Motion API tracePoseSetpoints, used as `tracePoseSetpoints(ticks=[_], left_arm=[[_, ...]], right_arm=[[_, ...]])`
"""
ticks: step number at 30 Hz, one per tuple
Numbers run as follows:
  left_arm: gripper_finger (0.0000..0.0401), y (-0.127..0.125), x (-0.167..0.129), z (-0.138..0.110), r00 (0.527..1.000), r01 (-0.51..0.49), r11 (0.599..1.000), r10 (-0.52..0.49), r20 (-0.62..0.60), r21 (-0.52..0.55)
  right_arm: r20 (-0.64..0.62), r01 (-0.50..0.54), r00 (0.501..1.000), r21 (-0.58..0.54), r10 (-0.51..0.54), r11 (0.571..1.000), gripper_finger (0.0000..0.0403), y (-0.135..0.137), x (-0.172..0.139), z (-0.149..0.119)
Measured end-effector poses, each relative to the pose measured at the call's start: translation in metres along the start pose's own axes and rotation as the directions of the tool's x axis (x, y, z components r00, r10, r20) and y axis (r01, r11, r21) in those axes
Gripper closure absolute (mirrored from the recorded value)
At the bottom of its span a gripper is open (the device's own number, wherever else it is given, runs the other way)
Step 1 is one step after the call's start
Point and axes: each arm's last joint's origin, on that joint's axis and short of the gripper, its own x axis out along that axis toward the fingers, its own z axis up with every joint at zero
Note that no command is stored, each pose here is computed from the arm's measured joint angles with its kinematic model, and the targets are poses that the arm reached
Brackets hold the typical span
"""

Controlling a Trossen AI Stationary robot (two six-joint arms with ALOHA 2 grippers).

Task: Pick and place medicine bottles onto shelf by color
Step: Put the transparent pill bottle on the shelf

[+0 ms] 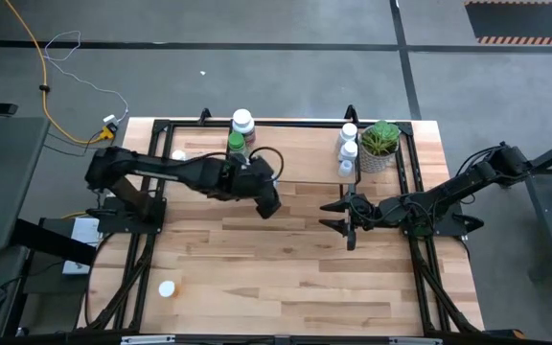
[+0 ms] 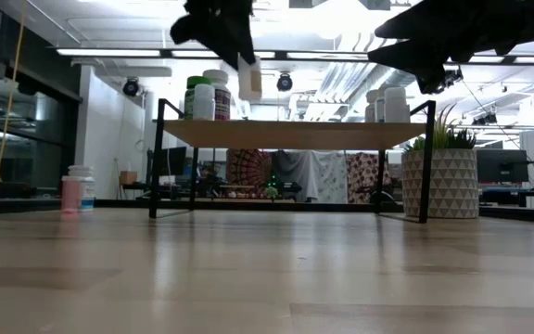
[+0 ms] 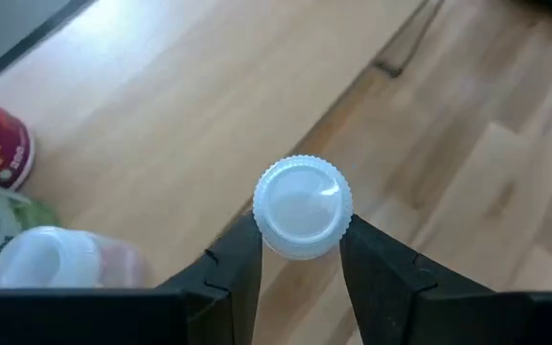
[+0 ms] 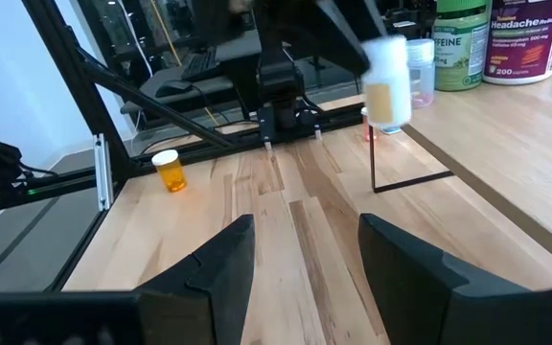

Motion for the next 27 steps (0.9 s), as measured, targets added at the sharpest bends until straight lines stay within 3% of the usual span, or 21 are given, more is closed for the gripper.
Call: tracePoseSetpoints(ticks=[5,12,27], left_arm=[[0.0284,0.011,0.019,0.008,0.995,-0.076,0.997,0.076,-0.067,-0.005],[0.0284,0.028,0.027,0.017,0.99,-0.126,0.991,0.122,-0.066,-0.046],[0.0283,0.054,0.038,0.029,0.986,-0.148,0.986,0.141,-0.093,-0.071]], right_arm=[[0.0,0.0,1.0,-0.001,0.0,1.0,0.0224,0.0,0.0,0.0],[-0.001,0.0,1.0,-0.001,0.0,1.0,0.0224,0.0,0.0,0.0],[-0.001,0.0,1.0,-0.001,0.0,1.0,0.0224,0.0,0.0,0.0]])
